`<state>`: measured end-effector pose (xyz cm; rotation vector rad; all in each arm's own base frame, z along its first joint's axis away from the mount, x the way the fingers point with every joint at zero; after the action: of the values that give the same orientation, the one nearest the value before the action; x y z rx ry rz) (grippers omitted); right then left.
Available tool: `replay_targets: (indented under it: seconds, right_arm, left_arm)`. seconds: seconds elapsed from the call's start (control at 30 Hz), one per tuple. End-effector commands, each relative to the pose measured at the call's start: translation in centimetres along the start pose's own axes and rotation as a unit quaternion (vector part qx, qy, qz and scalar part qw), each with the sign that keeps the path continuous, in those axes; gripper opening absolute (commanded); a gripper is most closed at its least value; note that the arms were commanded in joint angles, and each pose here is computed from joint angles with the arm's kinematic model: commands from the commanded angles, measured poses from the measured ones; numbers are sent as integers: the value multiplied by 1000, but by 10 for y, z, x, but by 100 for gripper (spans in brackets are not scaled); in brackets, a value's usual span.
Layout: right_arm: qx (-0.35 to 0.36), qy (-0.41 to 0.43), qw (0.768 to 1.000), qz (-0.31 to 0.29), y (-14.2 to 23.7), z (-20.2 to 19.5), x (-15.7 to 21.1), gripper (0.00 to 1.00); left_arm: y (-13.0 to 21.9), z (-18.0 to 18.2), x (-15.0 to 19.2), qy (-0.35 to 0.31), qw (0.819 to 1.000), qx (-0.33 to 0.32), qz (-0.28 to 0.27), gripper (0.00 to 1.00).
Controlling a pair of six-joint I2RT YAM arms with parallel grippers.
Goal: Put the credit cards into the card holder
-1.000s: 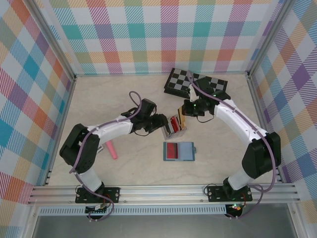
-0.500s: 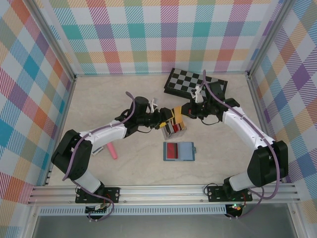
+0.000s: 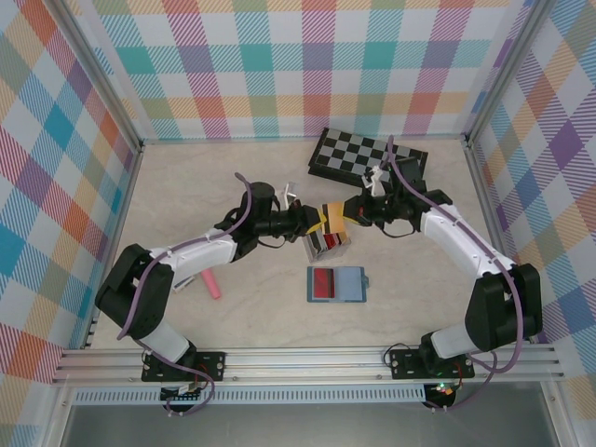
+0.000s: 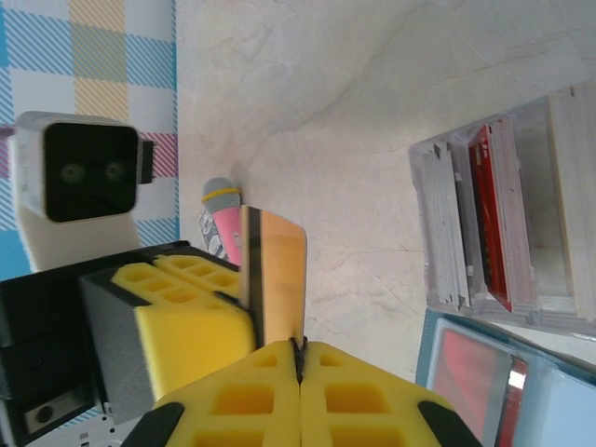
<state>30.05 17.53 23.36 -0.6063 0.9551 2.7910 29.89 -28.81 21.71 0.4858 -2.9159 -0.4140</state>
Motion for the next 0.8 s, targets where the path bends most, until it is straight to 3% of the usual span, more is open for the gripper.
replay_targets:
  seconds: [0.0,0.17,0.23,0.57,0.77]
  right_arm:
    - [-6,-3,1000,6,1,2,7,11]
    - [27,-23,999,17,1,-11,22,31]
    - [57,-39,997,28,-1,-22,34,35]
    - [163,-57,979,110,-29,-46,111,32]
    - [232,-71,962,129,-28,-65,129,29]
  left_arm:
    - [10,-10,4,-19,1000,16,0,4]
    - [14,4,5,-15,1000,-13,-9,0]
    - [17,17,8,-13,999,-41,-17,0]
    - [15,76,48,-27,987,-156,-20,0]
    - [2,91,64,-34,983,-182,-7,0]
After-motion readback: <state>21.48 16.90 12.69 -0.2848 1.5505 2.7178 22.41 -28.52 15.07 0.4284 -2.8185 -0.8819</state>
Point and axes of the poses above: each hand's point on the last joint's axis, 136 mm out from that joint toward the fingers, its own y axis back along the fingers, its own z axis along the line the jaws close on, x = y × z, the point moved 6 cm from there along y, back along the fingers, and after that the axes turned 15 degrees about y, right-handed, at the moved point
